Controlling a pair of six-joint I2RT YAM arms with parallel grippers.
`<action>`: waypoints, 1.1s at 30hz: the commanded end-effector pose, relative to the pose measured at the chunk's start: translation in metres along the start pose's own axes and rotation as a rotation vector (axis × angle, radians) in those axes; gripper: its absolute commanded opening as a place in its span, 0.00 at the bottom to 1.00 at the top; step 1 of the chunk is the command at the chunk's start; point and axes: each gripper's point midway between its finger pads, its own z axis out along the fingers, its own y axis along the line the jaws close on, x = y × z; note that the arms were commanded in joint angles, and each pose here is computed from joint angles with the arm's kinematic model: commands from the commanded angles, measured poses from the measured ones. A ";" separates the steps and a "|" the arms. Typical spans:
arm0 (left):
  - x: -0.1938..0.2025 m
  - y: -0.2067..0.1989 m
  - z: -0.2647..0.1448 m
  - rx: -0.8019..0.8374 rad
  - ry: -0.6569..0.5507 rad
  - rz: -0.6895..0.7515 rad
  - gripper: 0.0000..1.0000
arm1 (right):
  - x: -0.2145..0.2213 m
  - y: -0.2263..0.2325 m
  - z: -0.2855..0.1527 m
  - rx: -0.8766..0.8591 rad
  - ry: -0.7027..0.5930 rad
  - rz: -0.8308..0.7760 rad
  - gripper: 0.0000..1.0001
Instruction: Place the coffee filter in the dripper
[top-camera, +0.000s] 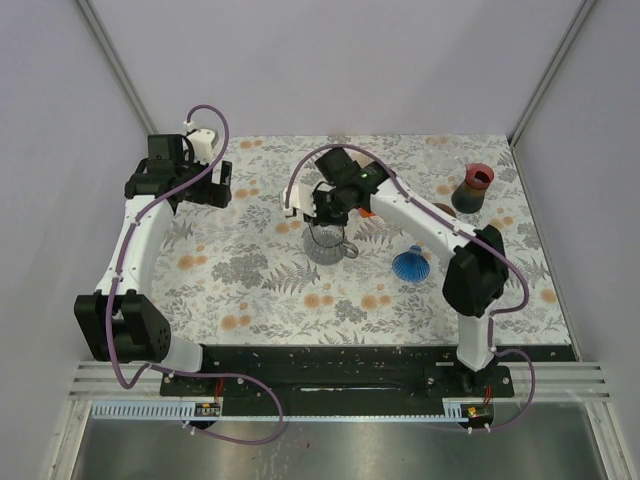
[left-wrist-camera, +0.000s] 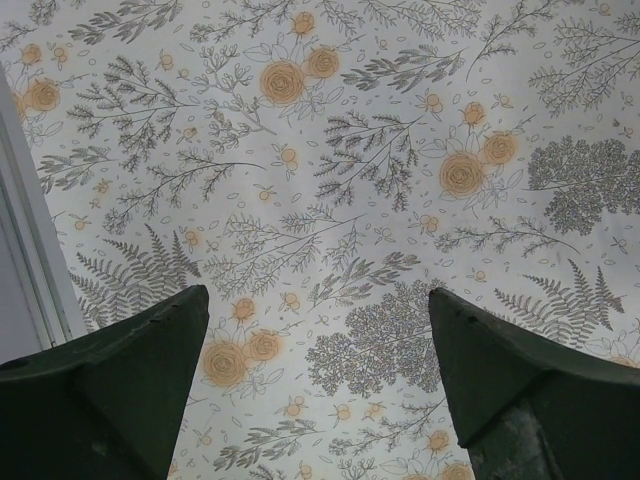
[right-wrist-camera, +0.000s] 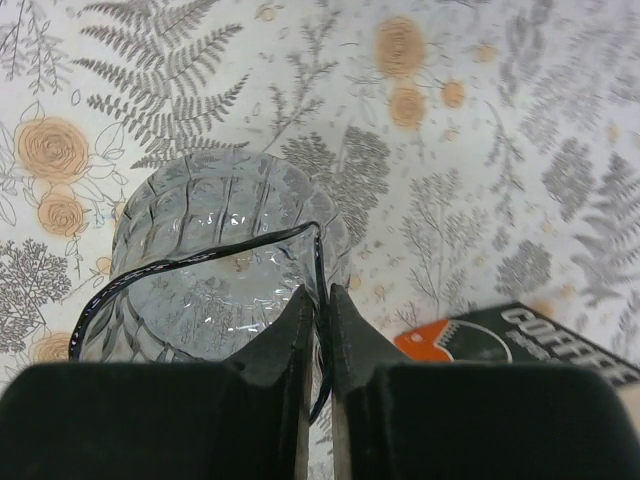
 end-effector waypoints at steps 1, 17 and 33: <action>-0.018 0.012 -0.017 -0.051 -0.068 0.009 0.96 | -0.034 -0.003 0.009 -0.058 -0.163 -0.239 0.00; -0.013 0.017 -0.015 -0.050 -0.060 -0.012 0.95 | -0.006 0.019 0.098 -0.188 -0.031 -0.332 0.00; -0.012 0.017 -0.015 -0.044 -0.061 -0.011 0.96 | -0.058 -0.018 0.046 0.097 -0.132 -0.115 0.63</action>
